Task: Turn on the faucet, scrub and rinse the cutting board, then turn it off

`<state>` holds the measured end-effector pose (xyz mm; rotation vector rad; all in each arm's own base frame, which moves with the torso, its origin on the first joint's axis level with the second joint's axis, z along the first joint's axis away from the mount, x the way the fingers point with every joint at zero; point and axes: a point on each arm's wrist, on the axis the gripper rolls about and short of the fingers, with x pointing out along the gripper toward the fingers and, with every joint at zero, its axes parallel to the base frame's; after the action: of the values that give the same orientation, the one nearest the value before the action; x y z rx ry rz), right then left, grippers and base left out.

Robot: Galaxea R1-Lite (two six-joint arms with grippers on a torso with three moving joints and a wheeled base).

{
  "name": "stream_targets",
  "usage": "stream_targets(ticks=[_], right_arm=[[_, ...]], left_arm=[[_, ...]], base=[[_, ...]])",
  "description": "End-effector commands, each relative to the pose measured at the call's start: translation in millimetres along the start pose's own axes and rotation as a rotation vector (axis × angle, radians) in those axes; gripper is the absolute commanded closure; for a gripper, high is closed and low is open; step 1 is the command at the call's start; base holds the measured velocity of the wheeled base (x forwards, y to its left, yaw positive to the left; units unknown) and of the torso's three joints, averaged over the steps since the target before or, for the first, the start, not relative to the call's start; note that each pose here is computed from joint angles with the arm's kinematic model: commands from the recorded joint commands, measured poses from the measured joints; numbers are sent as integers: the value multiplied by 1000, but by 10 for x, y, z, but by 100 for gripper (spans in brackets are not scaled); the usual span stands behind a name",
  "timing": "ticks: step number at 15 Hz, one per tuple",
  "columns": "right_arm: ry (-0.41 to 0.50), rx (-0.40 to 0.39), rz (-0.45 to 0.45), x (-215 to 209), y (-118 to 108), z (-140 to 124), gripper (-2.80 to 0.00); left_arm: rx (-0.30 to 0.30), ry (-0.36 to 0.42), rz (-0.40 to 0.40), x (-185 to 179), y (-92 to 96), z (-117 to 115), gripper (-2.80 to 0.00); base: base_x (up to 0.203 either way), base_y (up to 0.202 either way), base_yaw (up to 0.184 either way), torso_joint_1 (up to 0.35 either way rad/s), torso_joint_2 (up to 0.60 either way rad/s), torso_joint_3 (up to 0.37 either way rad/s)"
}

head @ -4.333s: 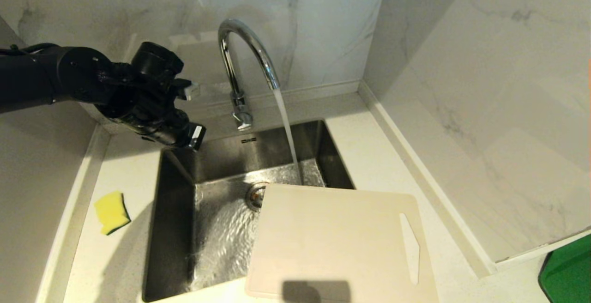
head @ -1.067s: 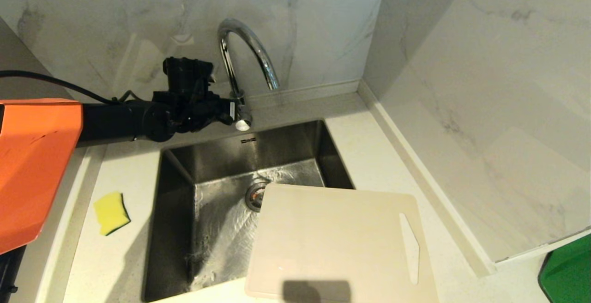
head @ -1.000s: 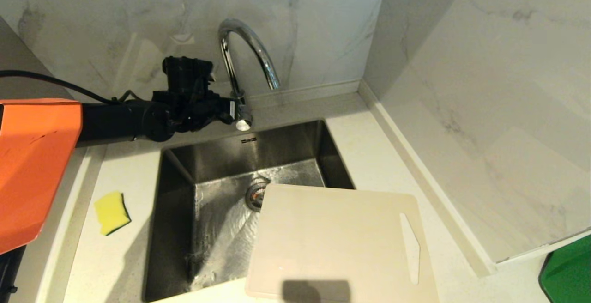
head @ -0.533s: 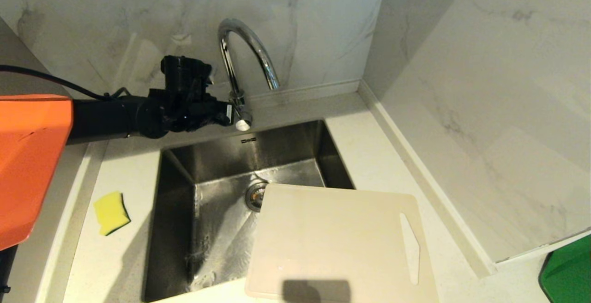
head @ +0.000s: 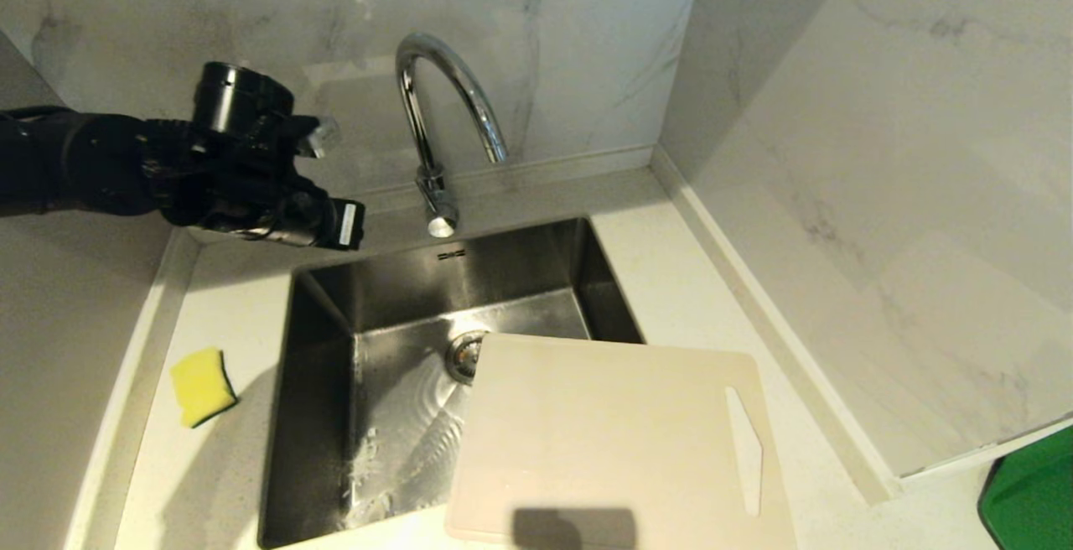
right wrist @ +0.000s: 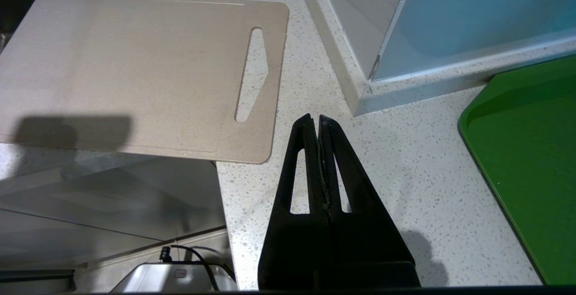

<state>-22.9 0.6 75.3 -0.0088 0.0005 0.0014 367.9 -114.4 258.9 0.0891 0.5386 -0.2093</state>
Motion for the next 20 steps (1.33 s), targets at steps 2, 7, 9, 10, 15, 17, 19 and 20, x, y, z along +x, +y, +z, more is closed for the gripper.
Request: stream_targets(ticks=[2, 7, 9, 10, 15, 17, 19, 20], right_arm=[[1, 0, 0, 1, 1, -4, 0], [1, 0, -1, 1, 0, -4, 0], [1, 0, 1, 1, 0, -4, 0], [1, 0, 2, 1, 0, -4, 0], [1, 0, 0, 1, 1, -4, 0], [1, 0, 1, 1, 0, -4, 0], [1, 0, 0, 1, 0, -4, 0], [1, 0, 1, 1, 0, -4, 0]], left_arm=[[-53, -51, 33, -732, 323, -61, 0], [-102, -53, 65, -1391, 517, -439, 0], [-115, -60, 82, -1606, 528, -598, 0], [-126, -71, 90, -1706, 525, -659, 0], [-173, -176, 157, -2262, 476, -957, 0], [-177, -207, 173, -2470, 448, -1173, 0], [-182, -207, 221, -2580, 431, -1440, 0], [-186, -214, 233, -2631, 423, -1540, 0]], base=[[0, 0, 0, 0, 0, 0], [0, 0, 0, 0, 0, 0], [0, 0, 0, 0, 0, 0], [0, 0, 0, 0, 0, 0], [0, 0, 0, 0, 0, 0], [0, 0, 0, 0, 0, 0], [0, 0, 0, 0, 0, 0], [0, 0, 0, 0, 0, 0]])
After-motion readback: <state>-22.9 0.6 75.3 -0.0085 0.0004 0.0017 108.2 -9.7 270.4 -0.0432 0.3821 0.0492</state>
